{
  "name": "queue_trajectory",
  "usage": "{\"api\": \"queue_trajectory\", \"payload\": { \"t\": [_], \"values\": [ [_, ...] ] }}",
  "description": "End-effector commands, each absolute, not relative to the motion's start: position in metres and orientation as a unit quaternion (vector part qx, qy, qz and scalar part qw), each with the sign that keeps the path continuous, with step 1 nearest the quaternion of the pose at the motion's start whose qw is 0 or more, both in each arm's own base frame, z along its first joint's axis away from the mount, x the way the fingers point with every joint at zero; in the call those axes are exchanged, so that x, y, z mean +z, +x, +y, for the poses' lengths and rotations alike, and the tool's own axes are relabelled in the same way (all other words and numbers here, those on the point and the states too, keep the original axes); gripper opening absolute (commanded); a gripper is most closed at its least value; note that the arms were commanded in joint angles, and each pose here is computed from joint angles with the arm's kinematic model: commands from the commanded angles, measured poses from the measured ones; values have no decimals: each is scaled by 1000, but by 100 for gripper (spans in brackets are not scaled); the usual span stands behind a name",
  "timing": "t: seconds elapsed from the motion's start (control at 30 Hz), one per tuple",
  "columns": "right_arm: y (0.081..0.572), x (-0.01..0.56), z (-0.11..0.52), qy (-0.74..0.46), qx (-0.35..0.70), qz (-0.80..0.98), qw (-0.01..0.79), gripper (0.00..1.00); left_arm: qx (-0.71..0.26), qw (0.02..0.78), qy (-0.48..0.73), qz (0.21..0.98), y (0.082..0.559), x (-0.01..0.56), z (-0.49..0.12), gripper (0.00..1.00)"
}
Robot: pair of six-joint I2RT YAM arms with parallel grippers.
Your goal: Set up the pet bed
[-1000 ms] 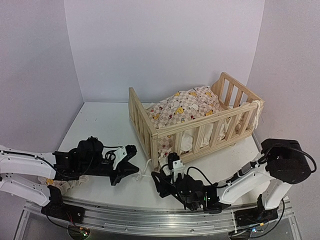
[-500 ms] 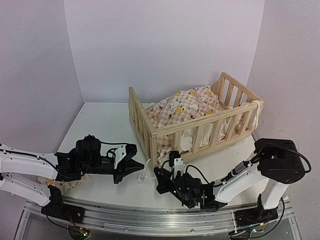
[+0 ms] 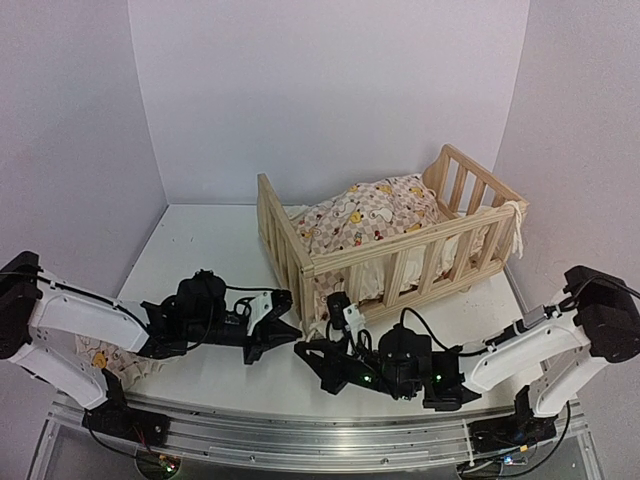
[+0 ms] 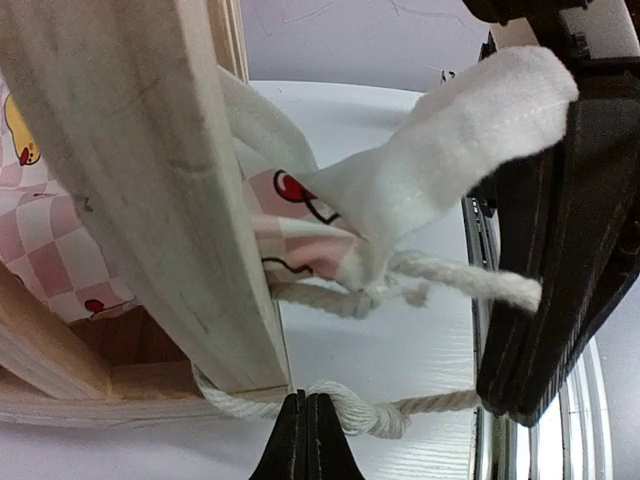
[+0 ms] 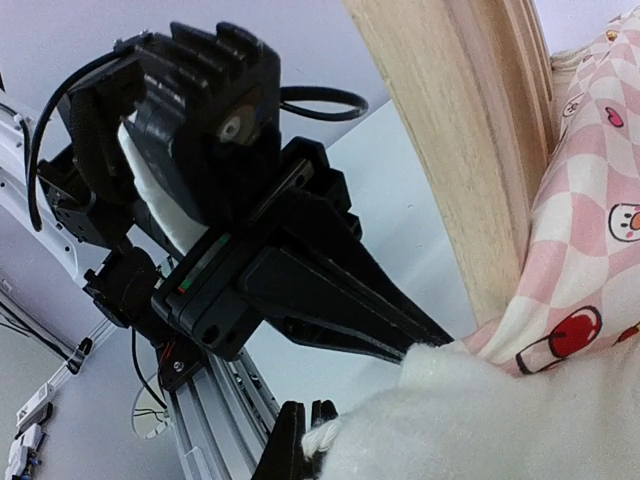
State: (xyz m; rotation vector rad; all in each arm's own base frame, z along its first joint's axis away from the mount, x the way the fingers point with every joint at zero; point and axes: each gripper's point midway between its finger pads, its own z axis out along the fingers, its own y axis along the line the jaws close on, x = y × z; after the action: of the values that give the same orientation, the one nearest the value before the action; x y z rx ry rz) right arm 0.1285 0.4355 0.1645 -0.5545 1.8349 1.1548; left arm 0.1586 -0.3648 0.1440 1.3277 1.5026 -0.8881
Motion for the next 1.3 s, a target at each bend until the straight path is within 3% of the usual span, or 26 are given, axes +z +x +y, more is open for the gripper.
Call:
{"api": "queue_trajectory", "payload": {
  "t": [0.0, 0.13, 0.2, 0.37, 0.8, 0.93, 1.07, 1.13, 1.27],
  "values": [
    [120, 181, 436, -245, 474, 725, 435, 0, -406, 503, 545, 533, 155, 187, -387, 0],
    [124, 182, 436, -248, 458, 727, 448, 10, -440, 494, 563, 495, 139, 185, -391, 0],
    [125, 179, 439, -255, 447, 734, 442, 20, -455, 484, 570, 484, 133, 179, -392, 0],
    [127, 162, 429, -243, 406, 783, 405, 37, -459, 470, 564, 501, 138, 158, -399, 0],
    [104, 151, 371, -233, 348, 857, 299, 57, -445, 484, 555, 510, 155, 142, -413, 0],
    [108, 153, 336, -193, 341, 866, 311, 51, -444, 493, 553, 505, 157, 145, -415, 0],
    [136, 143, 292, -103, 309, 871, 367, 23, -441, 496, 550, 507, 159, 145, -416, 0],
    [149, 133, 282, -75, 294, 872, 384, 19, -439, 497, 550, 508, 160, 144, -416, 0],
    [156, 134, 319, -112, 377, 833, 389, 24, -439, 497, 557, 500, 158, 146, -417, 0]
  ]
}}
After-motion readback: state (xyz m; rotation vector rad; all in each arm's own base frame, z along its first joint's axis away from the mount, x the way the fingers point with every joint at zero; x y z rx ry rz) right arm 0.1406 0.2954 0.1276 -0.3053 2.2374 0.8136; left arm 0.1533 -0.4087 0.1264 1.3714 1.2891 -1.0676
